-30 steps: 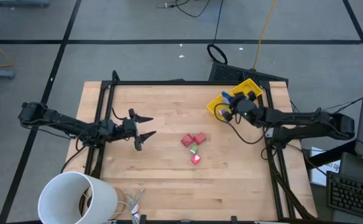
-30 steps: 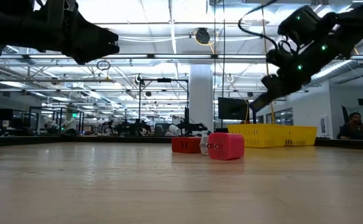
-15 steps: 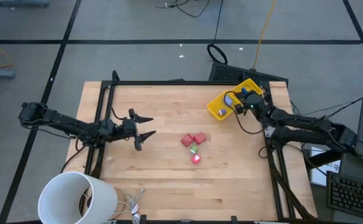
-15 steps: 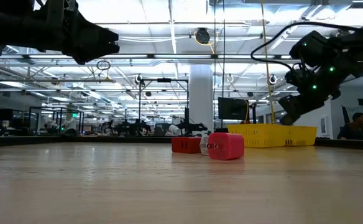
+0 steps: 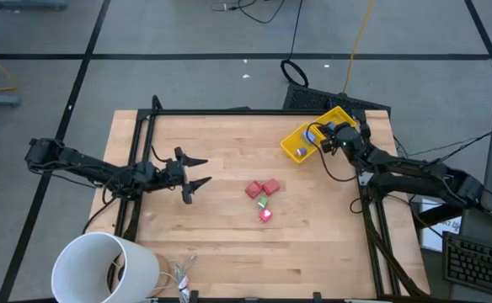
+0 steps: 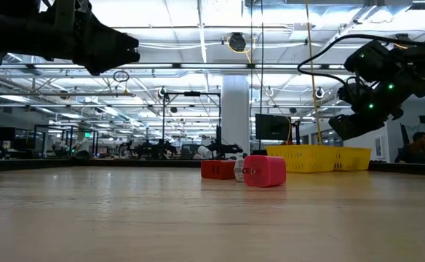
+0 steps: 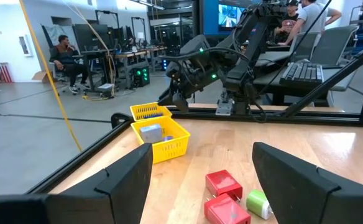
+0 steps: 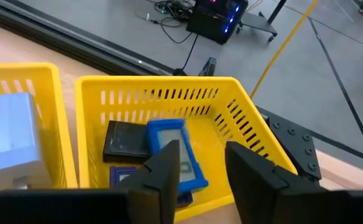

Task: Pick & Place Office items
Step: Put the blue digital clock into the right yellow bin, then put the left red charger adapter into the left yellow bin

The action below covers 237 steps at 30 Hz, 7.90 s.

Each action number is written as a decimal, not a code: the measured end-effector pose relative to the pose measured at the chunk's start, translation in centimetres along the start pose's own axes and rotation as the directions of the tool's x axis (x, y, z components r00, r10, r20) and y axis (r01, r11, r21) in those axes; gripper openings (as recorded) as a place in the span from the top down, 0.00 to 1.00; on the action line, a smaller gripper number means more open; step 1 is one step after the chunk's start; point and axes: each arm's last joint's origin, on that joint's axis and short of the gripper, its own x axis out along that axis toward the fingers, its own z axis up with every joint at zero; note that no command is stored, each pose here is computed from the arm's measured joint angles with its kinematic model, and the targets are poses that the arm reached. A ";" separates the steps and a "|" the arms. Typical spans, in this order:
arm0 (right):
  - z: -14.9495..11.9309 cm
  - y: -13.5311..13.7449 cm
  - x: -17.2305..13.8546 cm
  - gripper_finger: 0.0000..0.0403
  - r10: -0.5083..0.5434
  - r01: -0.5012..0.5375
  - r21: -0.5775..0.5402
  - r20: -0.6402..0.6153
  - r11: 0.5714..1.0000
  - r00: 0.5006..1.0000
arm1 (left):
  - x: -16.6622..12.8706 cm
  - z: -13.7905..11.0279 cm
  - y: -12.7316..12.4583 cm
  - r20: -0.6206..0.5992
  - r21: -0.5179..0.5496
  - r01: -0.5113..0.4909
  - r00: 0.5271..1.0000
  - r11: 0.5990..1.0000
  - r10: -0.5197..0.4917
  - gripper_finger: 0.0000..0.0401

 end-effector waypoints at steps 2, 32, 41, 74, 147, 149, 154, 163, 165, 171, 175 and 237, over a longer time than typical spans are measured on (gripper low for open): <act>0.0 0.0 0.0 0.68 0.000 0.000 0.001 0.001 1.000 1.000 | 0.0 0.0 0.0 0.000 -0.009 0.000 1.000 1.000 0.000 0.32; 3.8 3.7 -3.9 0.64 0.922 -0.966 -0.021 0.304 0.256 0.238 | 0.1 -0.2 -0.1 -0.014 -0.196 -0.006 1.000 0.981 0.003 0.32; 4.0 4.0 -4.3 0.65 0.905 -0.956 -0.046 0.338 0.290 0.259 | 2.9 -2.8 -2.2 -0.201 -0.240 0.086 0.970 0.967 -0.137 0.32; 3.9 4.0 -4.1 0.65 0.895 -0.947 -0.025 0.336 0.321 0.295 | 21.4 -8.5 -5.8 -0.830 -0.091 -0.147 0.558 0.985 0.007 0.32; 3.9 4.0 -4.1 0.67 0.894 -0.946 -0.022 0.334 0.325 0.299 | 19.2 -1.2 -6.4 -0.807 -0.286 -0.508 0.585 0.812 0.081 0.32; 3.9 4.1 -4.1 0.67 0.894 -0.945 -0.020 0.332 0.325 0.301 | 19.5 -1.6 -6.3 -0.803 -0.296 -0.507 0.591 0.810 0.077 0.32; 3.9 4.1 -4.1 0.68 0.894 -0.945 -0.020 0.333 0.326 0.301 | 20.2 -2.7 -5.8 -0.815 -0.317 -0.509 0.577 0.800 0.044 0.32; 3.9 4.1 -4.1 0.68 0.893 -0.945 -0.020 0.334 0.327 0.302 | 21.9 -4.1 -5.4 -0.826 -0.296 -0.498 0.562 0.815 0.044 0.32; 3.9 4.1 -4.1 0.68 0.893 -0.945 -0.020 0.333 0.327 0.303 | 22.2 -4.4 -5.5 -0.828 -0.297 -0.486 0.560 0.822 0.033 0.32; 3.9 4.1 -4.1 0.68 0.893 -0.945 -0.020 0.333 0.327 0.302 | 22.5 -5.1 -5.3 -0.844 -0.268 -0.473 0.535 0.839 0.031 0.32; 3.9 4.1 -4.1 0.68 0.893 -0.945 -0.020 0.333 0.327 0.302 | 22.5 -5.1 -4.7 -0.848 -0.234 -0.495 0.526 0.837 0.074 0.32; 3.8 4.1 -4.0 0.68 0.895 -0.945 -0.018 0.327 0.326 0.303 | 22.6 -6.9 -4.9 -0.860 0.052 -0.101 0.502 0.994 0.096 0.66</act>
